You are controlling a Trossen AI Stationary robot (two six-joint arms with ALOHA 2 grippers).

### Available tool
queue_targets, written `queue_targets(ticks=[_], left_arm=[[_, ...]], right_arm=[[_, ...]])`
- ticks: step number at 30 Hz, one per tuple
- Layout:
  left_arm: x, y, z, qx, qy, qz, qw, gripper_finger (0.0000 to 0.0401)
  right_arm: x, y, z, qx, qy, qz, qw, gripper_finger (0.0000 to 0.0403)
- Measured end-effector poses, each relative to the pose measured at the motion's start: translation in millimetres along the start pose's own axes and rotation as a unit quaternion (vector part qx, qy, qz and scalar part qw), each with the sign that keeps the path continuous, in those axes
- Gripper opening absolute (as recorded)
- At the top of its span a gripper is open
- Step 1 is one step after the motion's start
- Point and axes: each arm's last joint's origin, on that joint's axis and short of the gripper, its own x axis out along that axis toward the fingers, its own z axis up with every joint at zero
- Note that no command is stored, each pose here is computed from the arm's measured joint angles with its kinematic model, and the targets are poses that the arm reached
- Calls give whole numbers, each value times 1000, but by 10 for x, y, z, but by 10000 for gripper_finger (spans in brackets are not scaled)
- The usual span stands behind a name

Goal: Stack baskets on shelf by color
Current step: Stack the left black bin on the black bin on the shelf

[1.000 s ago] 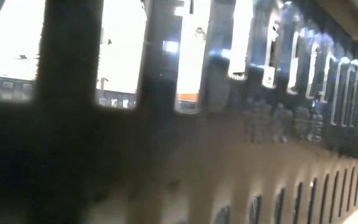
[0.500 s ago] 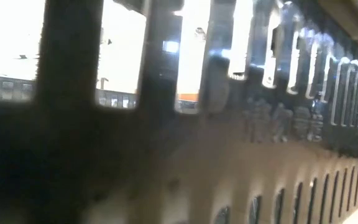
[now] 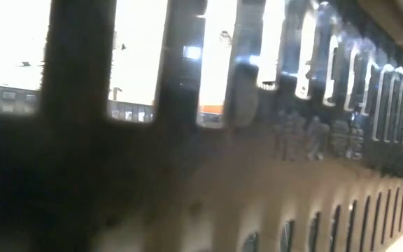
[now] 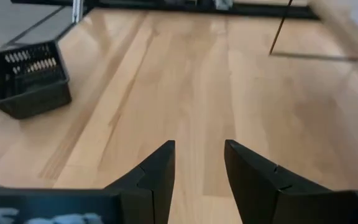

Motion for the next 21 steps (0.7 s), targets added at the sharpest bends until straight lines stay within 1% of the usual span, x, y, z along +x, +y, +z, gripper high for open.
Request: queue_targets(ticks=[1,2,3,4,6,7,8,11,12,14,17,18,19,21], left_arm=[[-4,3,-23,-30,11,2,999,77],[-10,-2,-47,-47,23,0,999,77],[-17,-15,-74,-51,36,-5,998,77],[-22,-36,-106,-44,44,-8,998,77],[-28,-79,-141,-7,42,-9,999,77],[-36,-90,-149,12,32,2,999,77],[-36,-82,-139,17,18,20,1000,77],[-16,-7,-83,1,-22,76,997,77],[-6,18,-68,-5,-26,83,996,77],[8,45,-53,-13,-22,80,996,77],[16,49,-73,-17,10,52,998,77],[15,54,-86,-16,18,51,998,77],[14,61,-95,-13,23,55,998,77],[12,92,-110,17,26,78,997,76]], right_arm=[[6,7,-18,5,4,2,1000,134],[11,14,-29,7,6,5,1000,134],[15,23,-40,8,8,8,1000,134],[19,32,-50,8,9,11,1000,134],[32,54,-76,9,11,19,1000,134],[44,68,-96,13,12,24,1000,134],[64,91,-120,10,14,37,999,134],[151,214,-169,-16,8,118,993,134],[186,264,-167,-28,3,140,990,134],[257,361,-156,-55,-2,165,985,134],[381,501,-100,-124,-24,166,978,134],[430,548,-68,-150,-29,160,975,134],[486,599,-37,-178,-31,159,970,134],[615,714,19,-237,-32,161,958,134]])
